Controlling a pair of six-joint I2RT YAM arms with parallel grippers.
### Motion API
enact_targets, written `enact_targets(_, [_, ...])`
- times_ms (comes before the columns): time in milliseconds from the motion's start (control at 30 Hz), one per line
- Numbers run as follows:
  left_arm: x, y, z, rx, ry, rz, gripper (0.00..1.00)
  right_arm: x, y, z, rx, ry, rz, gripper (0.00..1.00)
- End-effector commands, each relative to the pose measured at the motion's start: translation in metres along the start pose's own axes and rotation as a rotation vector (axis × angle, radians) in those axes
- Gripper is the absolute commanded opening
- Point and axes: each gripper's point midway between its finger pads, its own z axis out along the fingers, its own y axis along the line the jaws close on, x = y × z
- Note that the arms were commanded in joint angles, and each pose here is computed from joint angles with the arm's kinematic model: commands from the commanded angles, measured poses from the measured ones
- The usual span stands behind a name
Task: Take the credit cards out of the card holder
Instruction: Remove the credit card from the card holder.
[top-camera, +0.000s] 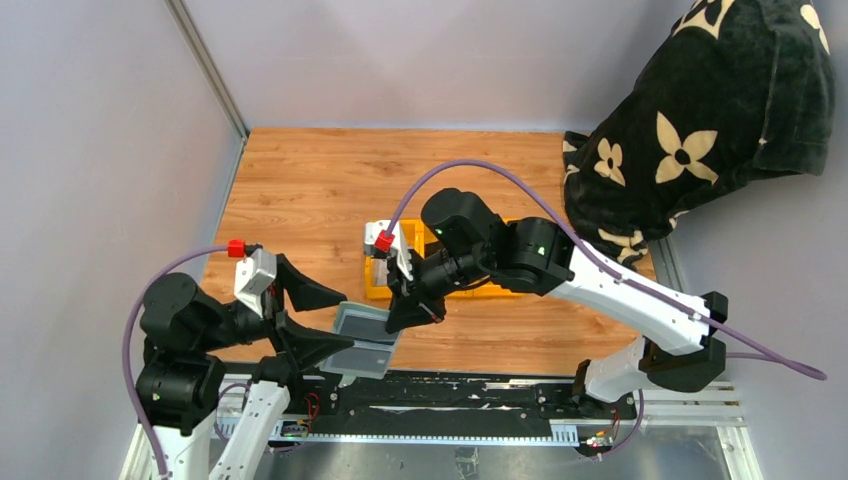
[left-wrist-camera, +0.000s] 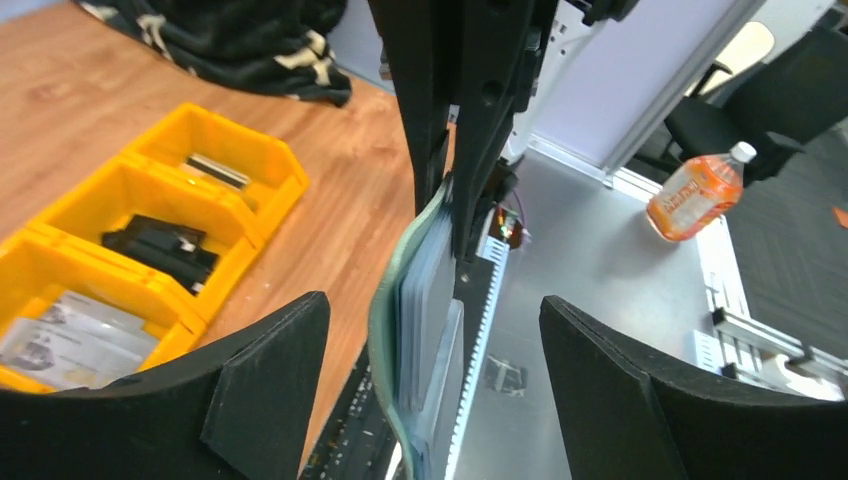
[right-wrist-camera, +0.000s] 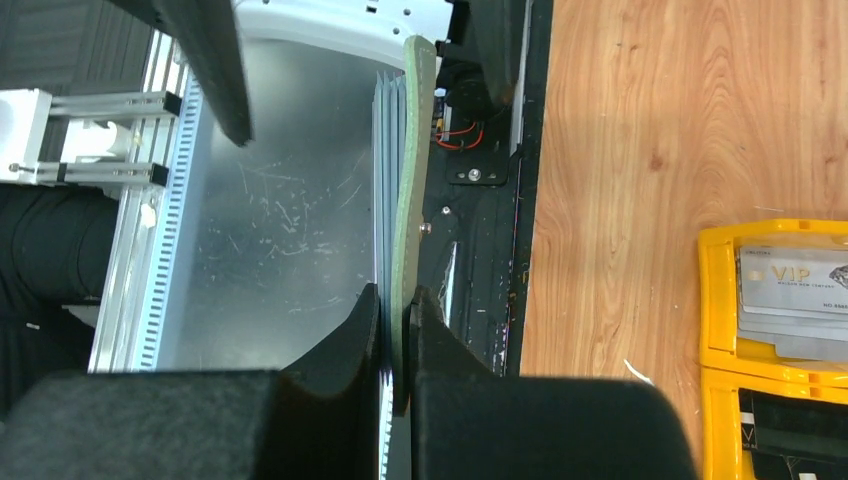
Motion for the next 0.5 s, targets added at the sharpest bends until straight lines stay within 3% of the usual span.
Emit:
enact_targets(0, [0.019, -0.007, 0.002, 0.106, 0.050, -0.057, 0.81, -0.009, 0.018, -0.005, -0.066, 0.022, -0.074, 0.00])
enact_targets(167, [0.030, -0.003, 0.003, 0.125, 0.066, -0.088, 0.63, -0.013, 0.018, 0.009, -0.097, 0.046, -0.083, 0.00])
enact_targets(367, [0.039, 0.004, 0.004, 0.115, 0.073, -0.095, 0.19, -0.025, 0.014, 0.020, -0.099, 0.035, -0.089, 0.00])
enact_targets(467, [0.034, 0.008, 0.004, 0.074, 0.059, -0.051, 0.01, -0.034, 0.010, 0.023, -0.075, -0.048, -0.089, 0.35])
